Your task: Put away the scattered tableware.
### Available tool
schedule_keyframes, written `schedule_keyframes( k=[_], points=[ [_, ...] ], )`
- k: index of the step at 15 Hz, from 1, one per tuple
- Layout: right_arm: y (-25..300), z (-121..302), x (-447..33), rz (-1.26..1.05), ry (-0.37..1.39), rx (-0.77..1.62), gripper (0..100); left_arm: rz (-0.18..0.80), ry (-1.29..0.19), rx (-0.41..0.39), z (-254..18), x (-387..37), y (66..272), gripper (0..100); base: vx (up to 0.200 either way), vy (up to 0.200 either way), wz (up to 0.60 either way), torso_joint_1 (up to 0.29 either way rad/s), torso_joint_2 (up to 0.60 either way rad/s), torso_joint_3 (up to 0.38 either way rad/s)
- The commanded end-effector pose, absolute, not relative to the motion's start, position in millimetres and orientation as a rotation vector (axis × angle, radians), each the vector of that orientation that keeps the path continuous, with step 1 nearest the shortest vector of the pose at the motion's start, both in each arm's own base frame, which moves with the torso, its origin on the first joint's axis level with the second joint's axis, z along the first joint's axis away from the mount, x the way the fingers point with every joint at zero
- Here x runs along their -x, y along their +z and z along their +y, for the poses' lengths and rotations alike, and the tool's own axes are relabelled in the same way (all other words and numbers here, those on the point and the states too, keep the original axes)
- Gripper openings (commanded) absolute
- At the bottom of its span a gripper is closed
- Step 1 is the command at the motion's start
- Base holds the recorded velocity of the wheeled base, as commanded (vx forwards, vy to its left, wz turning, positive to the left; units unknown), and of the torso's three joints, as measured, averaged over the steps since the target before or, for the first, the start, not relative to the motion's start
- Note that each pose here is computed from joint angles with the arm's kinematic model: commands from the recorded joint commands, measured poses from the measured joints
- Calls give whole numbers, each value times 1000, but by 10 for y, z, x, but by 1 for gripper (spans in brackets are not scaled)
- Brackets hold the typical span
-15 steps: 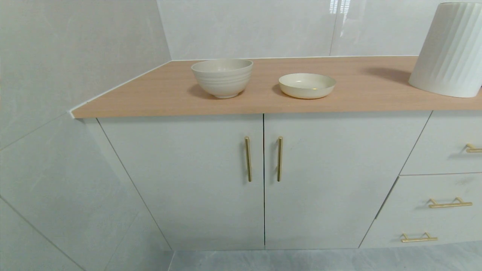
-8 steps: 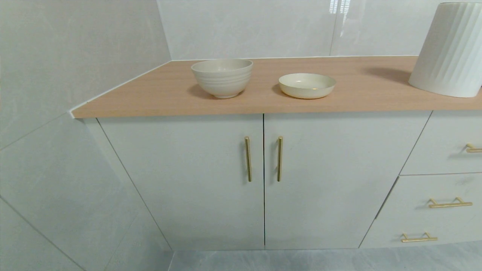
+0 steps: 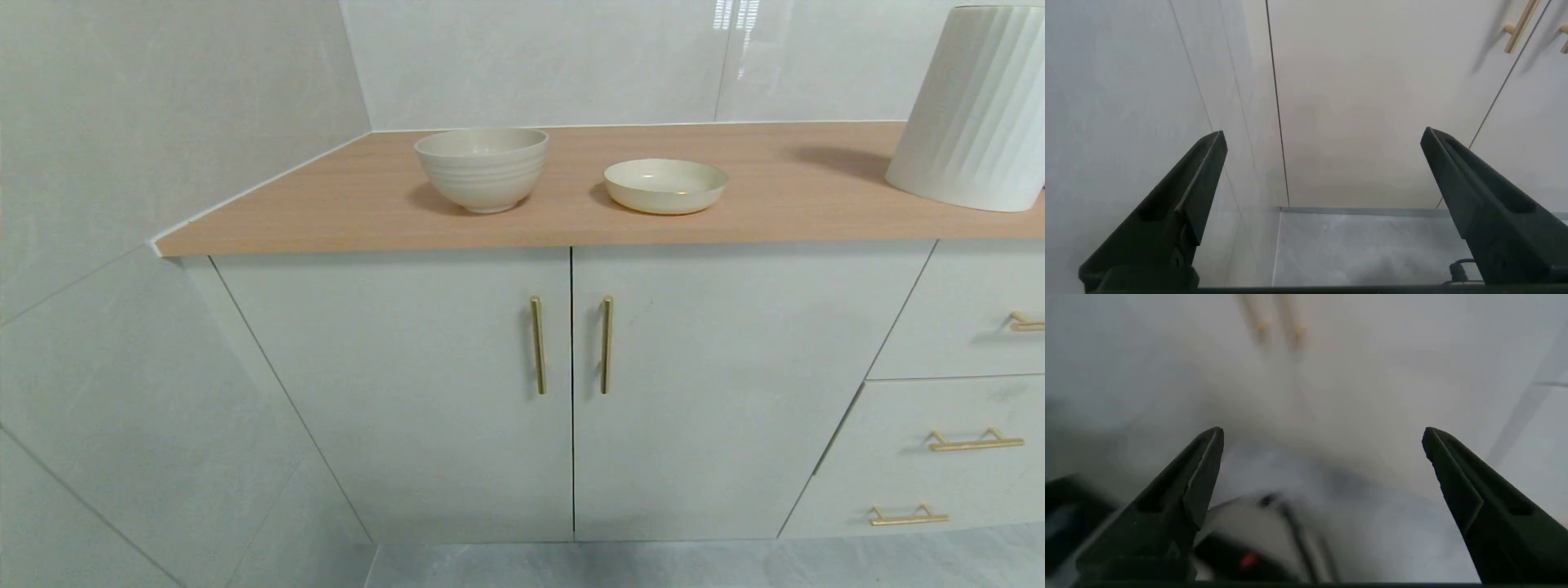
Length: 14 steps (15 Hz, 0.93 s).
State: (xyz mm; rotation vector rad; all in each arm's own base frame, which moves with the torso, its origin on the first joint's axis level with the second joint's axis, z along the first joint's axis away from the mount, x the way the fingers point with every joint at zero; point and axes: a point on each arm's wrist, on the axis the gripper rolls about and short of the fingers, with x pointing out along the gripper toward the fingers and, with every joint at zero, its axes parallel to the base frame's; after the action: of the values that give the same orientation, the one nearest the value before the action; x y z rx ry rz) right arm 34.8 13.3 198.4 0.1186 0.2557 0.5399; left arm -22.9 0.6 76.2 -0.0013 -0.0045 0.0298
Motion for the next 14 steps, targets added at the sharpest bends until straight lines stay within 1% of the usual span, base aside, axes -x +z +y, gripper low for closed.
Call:
schedule_keyframes(
  k=[1, 4, 6, 7, 9, 10, 14],
  points=[
    [2228, 616, -1534, 562, 848, -153, 100, -5, 31, 2, 6, 229, 762, 100, 0, 0, 0, 0, 0, 0],
    [2101, 1053, -2247, 610, 915, -161, 100, -5, 31, 2, 6, 229, 762, 100, 0, 0, 0, 0, 0, 0],
    [1991, 1331, -2586, 591, 950, -196, 100, -5, 31, 2, 6, 229, 762, 100, 0, 0, 0, 0, 0, 0],
    [1951, 1396, -2662, 584, 958, -201, 100, -5, 31, 2, 6, 229, 762, 100, 0, 0, 0, 0, 0, 0],
    [1740, 1686, -2920, 544, 992, -195, 100, -5, 32, 2, 6, 229, 762, 100, 0, 0, 0, 0, 0, 0],
    [1666, 1782, -3013, 504, 972, -193, 100, -5, 31, 2, 6, 229, 762, 100, 0, 0, 0, 0, 0, 0],
    [1603, 1988, -3090, 426, 921, -258, 100, -5, 31, 2, 6, 229, 762, 100, 0, 0, 0, 0, 0, 0]
  ],
)
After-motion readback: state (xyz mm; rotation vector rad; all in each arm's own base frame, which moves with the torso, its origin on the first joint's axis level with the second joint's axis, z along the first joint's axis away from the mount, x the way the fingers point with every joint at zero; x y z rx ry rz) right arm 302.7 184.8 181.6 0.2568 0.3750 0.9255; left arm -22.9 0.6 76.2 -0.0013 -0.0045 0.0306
